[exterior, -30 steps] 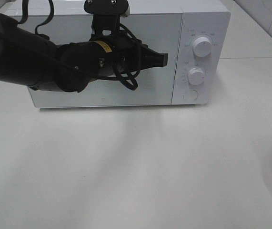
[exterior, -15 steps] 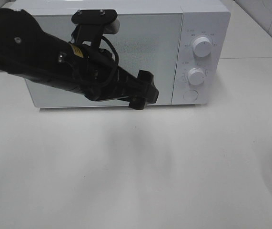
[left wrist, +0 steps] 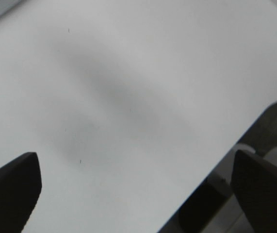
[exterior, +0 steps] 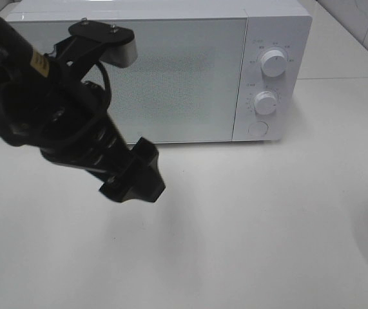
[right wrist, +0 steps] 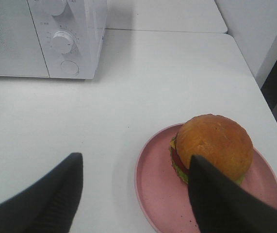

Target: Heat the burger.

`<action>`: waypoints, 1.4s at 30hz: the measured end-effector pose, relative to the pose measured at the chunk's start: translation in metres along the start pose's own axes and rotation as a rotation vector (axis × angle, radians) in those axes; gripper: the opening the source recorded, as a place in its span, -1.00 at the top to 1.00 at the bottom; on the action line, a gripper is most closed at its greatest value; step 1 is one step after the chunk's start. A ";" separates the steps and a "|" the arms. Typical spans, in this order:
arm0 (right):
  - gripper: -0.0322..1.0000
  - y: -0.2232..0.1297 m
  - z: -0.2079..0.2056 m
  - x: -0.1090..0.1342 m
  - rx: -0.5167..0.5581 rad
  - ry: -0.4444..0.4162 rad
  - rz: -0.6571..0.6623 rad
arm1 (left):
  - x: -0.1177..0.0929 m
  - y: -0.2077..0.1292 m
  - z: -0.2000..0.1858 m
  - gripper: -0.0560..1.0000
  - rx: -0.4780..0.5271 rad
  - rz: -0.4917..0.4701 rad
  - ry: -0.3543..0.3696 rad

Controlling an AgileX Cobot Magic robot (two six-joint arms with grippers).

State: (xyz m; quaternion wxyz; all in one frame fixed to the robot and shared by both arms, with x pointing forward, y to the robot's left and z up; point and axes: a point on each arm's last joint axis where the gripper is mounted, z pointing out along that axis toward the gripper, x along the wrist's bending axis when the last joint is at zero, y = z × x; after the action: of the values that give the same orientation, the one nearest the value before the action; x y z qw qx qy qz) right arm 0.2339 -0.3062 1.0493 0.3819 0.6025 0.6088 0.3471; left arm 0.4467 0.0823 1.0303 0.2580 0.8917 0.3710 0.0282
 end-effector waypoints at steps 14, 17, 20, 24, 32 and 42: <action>-0.17 0.000 0.000 0.000 0.000 0.000 0.000 | 0.086 -0.040 -0.029 -0.98 0.302 -0.377 0.115; -0.17 0.000 0.000 0.000 0.000 0.000 0.000 | 0.105 -0.054 -0.036 -0.98 0.325 -0.468 0.134; -0.17 0.000 0.000 0.000 0.000 0.000 0.000 | 0.118 -0.077 -0.040 -0.98 0.354 -0.549 0.147; -0.17 0.000 0.000 0.000 0.000 0.000 0.000 | 0.124 -0.103 -0.046 -0.98 0.368 -0.628 0.161; -0.17 0.000 0.000 0.000 0.000 0.000 0.000 | 0.112 -0.152 -0.082 -0.98 0.287 -0.769 0.210; -0.17 0.000 0.000 0.000 0.000 0.000 0.000 | 0.061 -0.196 -0.126 -0.98 0.026 -0.659 0.406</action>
State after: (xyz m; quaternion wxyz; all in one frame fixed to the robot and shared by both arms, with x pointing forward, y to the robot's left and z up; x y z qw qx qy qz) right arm 0.2339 -0.3062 1.0493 0.3819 0.6025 0.6088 0.3471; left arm 0.3341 0.2950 1.0363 0.1634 0.7041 0.6814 0.1148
